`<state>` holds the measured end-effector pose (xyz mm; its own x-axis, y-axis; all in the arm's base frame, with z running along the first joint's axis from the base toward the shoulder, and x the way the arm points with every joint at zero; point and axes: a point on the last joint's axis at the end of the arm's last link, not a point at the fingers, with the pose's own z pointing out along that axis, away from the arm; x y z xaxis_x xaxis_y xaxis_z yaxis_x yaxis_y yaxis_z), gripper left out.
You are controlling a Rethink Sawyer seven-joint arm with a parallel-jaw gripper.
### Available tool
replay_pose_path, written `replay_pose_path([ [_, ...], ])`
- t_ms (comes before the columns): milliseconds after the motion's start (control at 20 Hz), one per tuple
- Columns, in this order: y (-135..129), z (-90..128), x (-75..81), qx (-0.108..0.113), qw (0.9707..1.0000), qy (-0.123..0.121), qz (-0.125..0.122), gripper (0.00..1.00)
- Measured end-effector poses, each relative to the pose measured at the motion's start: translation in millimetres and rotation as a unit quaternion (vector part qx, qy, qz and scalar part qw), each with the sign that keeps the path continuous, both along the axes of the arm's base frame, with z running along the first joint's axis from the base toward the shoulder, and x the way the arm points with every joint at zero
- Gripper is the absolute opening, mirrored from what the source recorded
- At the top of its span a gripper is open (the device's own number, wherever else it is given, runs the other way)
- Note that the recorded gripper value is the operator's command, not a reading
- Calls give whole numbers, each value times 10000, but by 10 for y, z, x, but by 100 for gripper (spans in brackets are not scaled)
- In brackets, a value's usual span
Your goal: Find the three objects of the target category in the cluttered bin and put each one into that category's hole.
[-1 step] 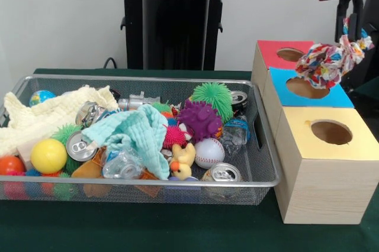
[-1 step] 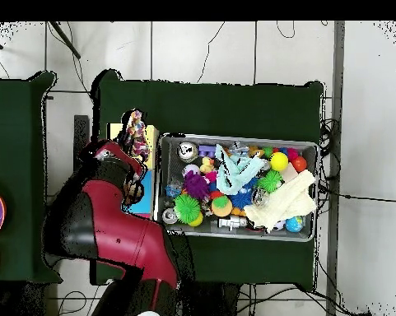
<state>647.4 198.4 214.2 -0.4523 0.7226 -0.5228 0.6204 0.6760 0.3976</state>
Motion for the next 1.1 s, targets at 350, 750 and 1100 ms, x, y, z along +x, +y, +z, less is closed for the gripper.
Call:
replay_pose_path([
  [350, 72, -29, 25, 17, 9999, -98, 26, 0],
  [750, 72, -137, 111, 23, 9996, -268, 6, 0],
  [1100, 5, -271, 156, 42, 9997, -249, -51, 0],
])
